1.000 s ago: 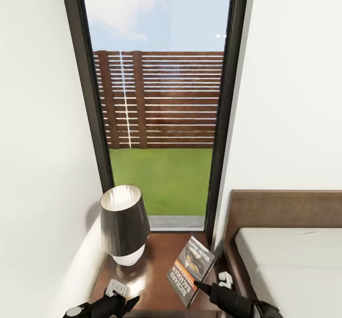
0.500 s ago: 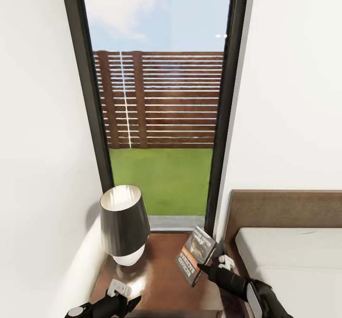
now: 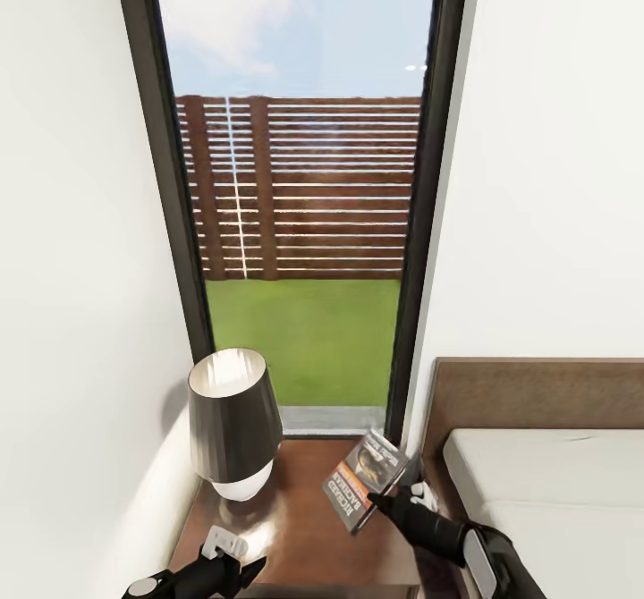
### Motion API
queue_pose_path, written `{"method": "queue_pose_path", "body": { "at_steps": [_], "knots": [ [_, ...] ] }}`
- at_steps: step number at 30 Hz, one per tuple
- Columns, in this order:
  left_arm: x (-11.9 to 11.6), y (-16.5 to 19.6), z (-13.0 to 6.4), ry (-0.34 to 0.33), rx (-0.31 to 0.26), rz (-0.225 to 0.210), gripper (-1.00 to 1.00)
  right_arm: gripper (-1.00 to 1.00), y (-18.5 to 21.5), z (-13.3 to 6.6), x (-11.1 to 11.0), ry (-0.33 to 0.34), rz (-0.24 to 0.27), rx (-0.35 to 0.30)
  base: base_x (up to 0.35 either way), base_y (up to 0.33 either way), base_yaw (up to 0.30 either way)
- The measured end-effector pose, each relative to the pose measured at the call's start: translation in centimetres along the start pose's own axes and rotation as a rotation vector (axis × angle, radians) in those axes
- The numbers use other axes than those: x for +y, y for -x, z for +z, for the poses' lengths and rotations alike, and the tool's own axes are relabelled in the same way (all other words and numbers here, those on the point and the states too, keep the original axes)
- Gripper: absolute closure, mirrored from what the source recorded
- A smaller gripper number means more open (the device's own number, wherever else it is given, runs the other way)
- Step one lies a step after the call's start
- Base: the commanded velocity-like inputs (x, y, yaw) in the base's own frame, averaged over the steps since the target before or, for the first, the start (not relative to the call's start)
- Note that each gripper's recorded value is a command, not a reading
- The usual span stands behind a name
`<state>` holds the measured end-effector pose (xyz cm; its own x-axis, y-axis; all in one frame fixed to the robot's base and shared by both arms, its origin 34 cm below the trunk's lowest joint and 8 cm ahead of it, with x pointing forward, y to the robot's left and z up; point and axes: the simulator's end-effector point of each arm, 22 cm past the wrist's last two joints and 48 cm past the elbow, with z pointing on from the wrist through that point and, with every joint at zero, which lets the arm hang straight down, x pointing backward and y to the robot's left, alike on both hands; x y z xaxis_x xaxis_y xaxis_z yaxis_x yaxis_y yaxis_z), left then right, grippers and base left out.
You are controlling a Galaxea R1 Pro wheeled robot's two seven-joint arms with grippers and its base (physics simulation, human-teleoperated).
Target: In the bedroom, move the book from the bed onto either nightstand, and place the two sandals side by side next to the bed.
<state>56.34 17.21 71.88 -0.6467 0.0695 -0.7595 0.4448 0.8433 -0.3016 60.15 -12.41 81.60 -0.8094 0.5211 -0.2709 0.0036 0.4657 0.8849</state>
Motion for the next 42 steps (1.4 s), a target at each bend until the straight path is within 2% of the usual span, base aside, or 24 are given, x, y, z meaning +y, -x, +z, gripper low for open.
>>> {"method": "queue_pose_path", "body": {
  "at_steps": [4, 7, 11, 14, 16, 20, 26, 35, 42],
  "knots": [
    [0.0, 0.0, 0.0, 0.000, 0.000, 0.000, -1.00, 1.00, 0.6, 0.0, 1.5, 0.068, 0.099, -0.025, 0.000, 0.000, 0.000],
    [0.0, 0.0, 0.0, 0.000, 0.000, -0.001, -1.00, 1.00, -0.1, 0.7, 2.2, 0.094, 0.144, -0.024, 0.000, 0.000, 0.000],
    [0.0, -0.1, 0.0, 0.000, 0.001, -0.001, -1.00, 1.00, -0.7, 1.1, 0.6, 0.026, 0.170, -0.020, 0.000, 0.000, 0.000],
    [-0.1, -0.2, 0.0, -0.001, 0.003, -0.002, -1.00, 1.00, -0.3, 1.1, 0.6, 0.029, 0.202, -0.041, 0.000, 0.000, 0.000],
    [-0.2, -0.7, 0.0, -0.005, 0.013, -0.008, -1.00, 1.00, 0.1, 1.2, 0.4, 0.024, 0.241, -0.066, 0.000, 0.000, 0.000],
    [-0.3, -0.9, 0.0, -0.006, 0.017, -0.012, -1.00, 1.00, 0.1, 1.2, -0.3, -0.005, 0.266, -0.073, 0.000, 0.000, 0.000],
    [-0.3, -1.0, 0.0, -0.006, 0.018, -0.013, -1.00, 1.00, -0.3, 1.3, -0.6, -0.014, 0.277, -0.069, 0.000, 0.000, 0.000],
    [-0.3, -1.0, 0.0, -0.006, 0.018, -0.013, -1.00, 1.00, -3.7, 2.4, -1.3, -0.025, 0.344, -0.009, 0.000, 0.000, 0.000],
    [-0.3, -1.0, 0.0, -0.006, 0.018, -0.012, -1.00, 1.00, -4.1, 2.5, -1.2, -0.023, 0.351, -0.004, 0.161, 0.000, 0.000]
  ]
}}
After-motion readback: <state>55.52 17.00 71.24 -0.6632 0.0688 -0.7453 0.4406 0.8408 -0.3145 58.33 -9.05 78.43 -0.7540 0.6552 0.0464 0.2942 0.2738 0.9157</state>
